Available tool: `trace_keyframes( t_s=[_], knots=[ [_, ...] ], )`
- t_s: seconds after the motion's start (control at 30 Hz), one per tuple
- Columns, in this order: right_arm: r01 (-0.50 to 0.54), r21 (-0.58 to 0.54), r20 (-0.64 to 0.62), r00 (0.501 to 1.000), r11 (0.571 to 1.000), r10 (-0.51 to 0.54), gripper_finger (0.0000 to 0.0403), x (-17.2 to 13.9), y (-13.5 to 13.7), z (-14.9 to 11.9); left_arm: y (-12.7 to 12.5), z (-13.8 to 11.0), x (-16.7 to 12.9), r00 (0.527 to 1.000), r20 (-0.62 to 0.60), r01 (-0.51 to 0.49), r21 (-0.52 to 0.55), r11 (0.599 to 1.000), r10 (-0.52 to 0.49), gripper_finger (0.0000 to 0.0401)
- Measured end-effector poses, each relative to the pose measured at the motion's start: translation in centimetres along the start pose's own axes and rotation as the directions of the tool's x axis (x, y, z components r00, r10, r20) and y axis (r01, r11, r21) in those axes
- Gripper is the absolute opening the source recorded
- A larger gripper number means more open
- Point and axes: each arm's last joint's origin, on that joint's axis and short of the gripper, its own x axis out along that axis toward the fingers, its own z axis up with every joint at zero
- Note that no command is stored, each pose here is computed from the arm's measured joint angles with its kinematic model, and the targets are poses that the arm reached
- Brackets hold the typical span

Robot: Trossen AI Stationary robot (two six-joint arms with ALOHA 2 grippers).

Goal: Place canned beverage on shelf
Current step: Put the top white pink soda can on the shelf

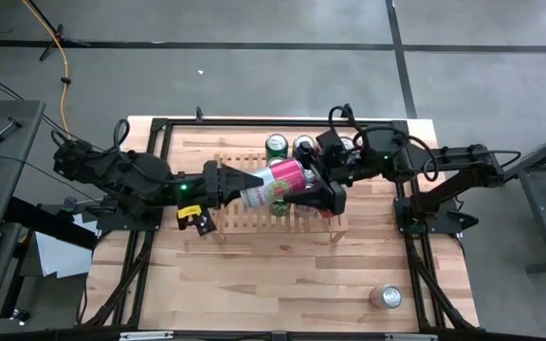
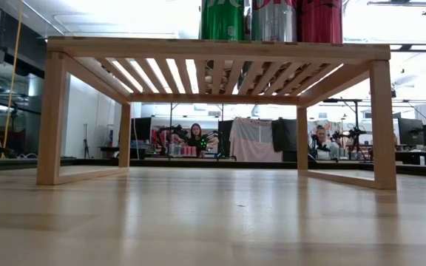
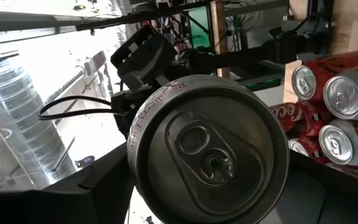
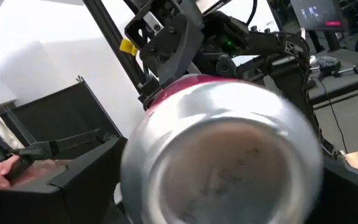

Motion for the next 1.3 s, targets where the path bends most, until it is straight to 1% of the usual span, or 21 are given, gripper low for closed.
trace_keyframes(
  t_s=[0.13,0.3,0.33,0.57,0.7,0.87,0.93,1.0,1.03,1.1,1.13,1.17,1.2,1.23,1.27,1.3],
  knots=[
    [-0.007,-0.002,0.011,1.000,1.000,0.007,0.0360,0.0,0.1,0.1,0.0,0.0,0.0,1.000,0.006,-0.002,-0.027,1.000,0.002,0.0285],
    [-0.027,-0.014,0.036,0.999,1.000,0.027,0.0290,-0.1,0.2,0.4,0.1,0.0,0.0,1.000,0.015,-0.005,-0.050,0.999,0.006,0.0285],
    [-0.027,-0.014,0.036,0.999,1.000,0.028,0.0282,-0.1,0.2,0.4,0.1,0.0,0.0,1.000,0.018,-0.006,-0.051,0.999,0.007,0.0287],
    [-0.030,-0.014,0.034,0.999,0.999,0.031,0.0282,-0.1,0.2,0.4,0.1,0.1,0.0,1.000,0.021,-0.006,-0.057,0.998,0.007,0.0317],
    [-0.036,-0.010,0.030,0.999,0.999,0.036,0.0282,-0.1,0.2,0.4,0.0,0.0,0.0,1.000,0.001,0.000,-0.109,0.994,0.000,0.0327],
    [-0.029,-0.045,0.041,0.999,0.999,0.031,0.0282,-0.1,0.2,0.5,0.2,0.1,-0.6,0.998,-0.058,-0.011,-0.228,0.974,-0.002,0.0329],
    [-0.047,-0.058,0.037,0.998,0.997,0.049,0.0282,-0.3,0.2,0.7,0.4,-0.2,-1.4,0.995,-0.102,-0.027,-0.280,0.960,-0.002,0.0329],
    [-0.062,-0.064,0.043,0.997,0.996,0.065,0.0282,-0.5,0.3,0.9,1.1,-0.8,-2.5,0.990,-0.140,-0.075,-0.359,0.930,0.026,0.0330],
    [-0.067,-0.068,0.043,0.997,0.995,0.070,0.0282,-0.6,0.4,1.0,1.2,-1.0,-3.0,0.987,-0.157,-0.084,-0.393,0.916,0.023,0.0330],
    [-0.070,-0.081,0.055,0.996,0.994,0.075,0.0282,-0.7,0.5,1.1,1.3,-1.4,-3.8,0.982,-0.186,-0.112,-0.490,0.864,0.022,0.0330],
    [-0.065,-0.086,0.060,0.996,0.994,0.071,0.0282,-0.7,0.5,1.2,1.3,-1.8,-4.2,0.979,-0.204,-0.128,-0.550,0.825,0.016,0.0330],
    [-0.065,-0.097,0.067,0.995,0.993,0.071,0.0282,-0.7,0.5,1.3,1.4,-2.2,-4.7,0.976,-0.218,-0.149,-0.618,0.772,0.013,0.0330],
    [-0.066,-0.115,0.080,0.994,0.991,0.075,0.0282,-0.8,0.5,1.4,1.5,-2.6,-5.3,0.973,-0.228,-0.174,-0.694,0.699,0.015,0.0331],
    [-0.063,-0.132,0.094,0.993,0.989,0.076,0.0282,-0.8,0.5,1.6,1.6,-3.3,-6.1,0.972,-0.234,-0.195,-0.765,0.613,0.018,0.0331],
    [-0.063,-0.150,0.107,0.991,0.987,0.080,0.0282,-0.9,0.5,1.8,1.7,-4.1,-7.0,0.971,-0.239,-0.215,-0.831,0.514,0.020,0.0331],
    [-0.062,-0.173,0.123,0.989,0.983,0.084,0.0282,-1.0,0.5,2.0,1.8,-4.9,-7.9,0.969,-0.248,-0.235,-0.884,0.404,0.022,0.0331]
  ],
)
